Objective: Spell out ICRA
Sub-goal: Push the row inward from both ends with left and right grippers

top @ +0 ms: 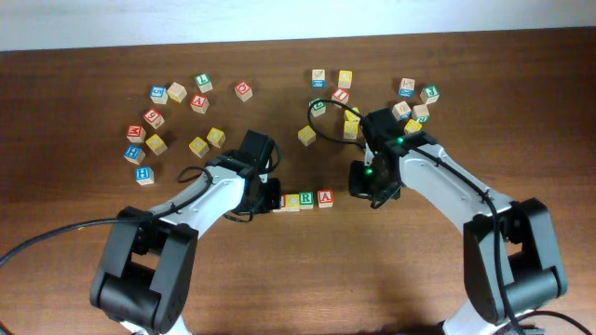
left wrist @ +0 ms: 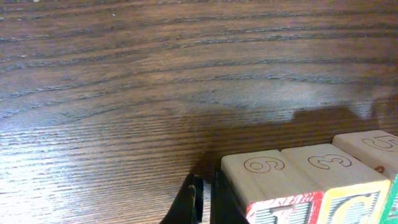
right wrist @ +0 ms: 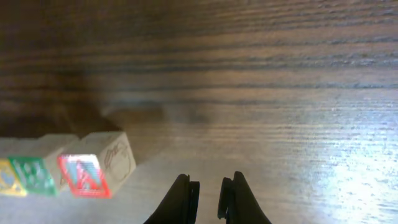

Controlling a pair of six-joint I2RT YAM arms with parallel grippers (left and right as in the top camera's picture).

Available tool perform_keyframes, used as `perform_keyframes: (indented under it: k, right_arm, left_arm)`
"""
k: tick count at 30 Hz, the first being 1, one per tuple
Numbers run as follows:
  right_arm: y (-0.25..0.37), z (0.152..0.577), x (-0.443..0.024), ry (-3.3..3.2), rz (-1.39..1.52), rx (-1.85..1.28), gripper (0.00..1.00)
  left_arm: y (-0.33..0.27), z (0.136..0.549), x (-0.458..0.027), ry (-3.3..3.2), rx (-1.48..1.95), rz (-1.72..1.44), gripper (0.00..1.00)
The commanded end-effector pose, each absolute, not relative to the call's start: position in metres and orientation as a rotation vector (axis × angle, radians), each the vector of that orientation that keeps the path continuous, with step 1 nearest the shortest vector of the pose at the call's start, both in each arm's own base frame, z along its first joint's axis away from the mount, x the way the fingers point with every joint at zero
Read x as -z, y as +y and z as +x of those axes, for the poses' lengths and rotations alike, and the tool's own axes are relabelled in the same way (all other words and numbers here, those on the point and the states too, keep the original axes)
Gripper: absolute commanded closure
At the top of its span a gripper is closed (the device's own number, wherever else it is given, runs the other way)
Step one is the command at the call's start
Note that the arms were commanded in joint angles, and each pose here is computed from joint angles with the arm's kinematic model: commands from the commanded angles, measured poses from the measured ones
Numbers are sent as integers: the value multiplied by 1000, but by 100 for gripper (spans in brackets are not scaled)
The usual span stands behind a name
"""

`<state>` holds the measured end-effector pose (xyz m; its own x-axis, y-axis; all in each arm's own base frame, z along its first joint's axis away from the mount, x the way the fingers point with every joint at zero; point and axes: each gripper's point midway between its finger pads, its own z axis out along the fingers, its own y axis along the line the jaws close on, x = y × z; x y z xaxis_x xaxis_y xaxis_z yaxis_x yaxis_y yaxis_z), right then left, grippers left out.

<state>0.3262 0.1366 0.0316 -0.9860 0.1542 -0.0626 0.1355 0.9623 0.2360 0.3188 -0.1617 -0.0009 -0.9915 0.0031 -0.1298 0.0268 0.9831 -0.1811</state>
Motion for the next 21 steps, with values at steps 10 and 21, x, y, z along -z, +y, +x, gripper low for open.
perform_keyframes:
  k: [10,21]
  right_arm:
    - [149,321,-10,3075,250,-374,96]
    - [172,317,1,3081,183,-382,96]
  left_arm:
    - [-165,314,8,3025,294,19,100]
    - [-183,311,7,3004,310,95,100]
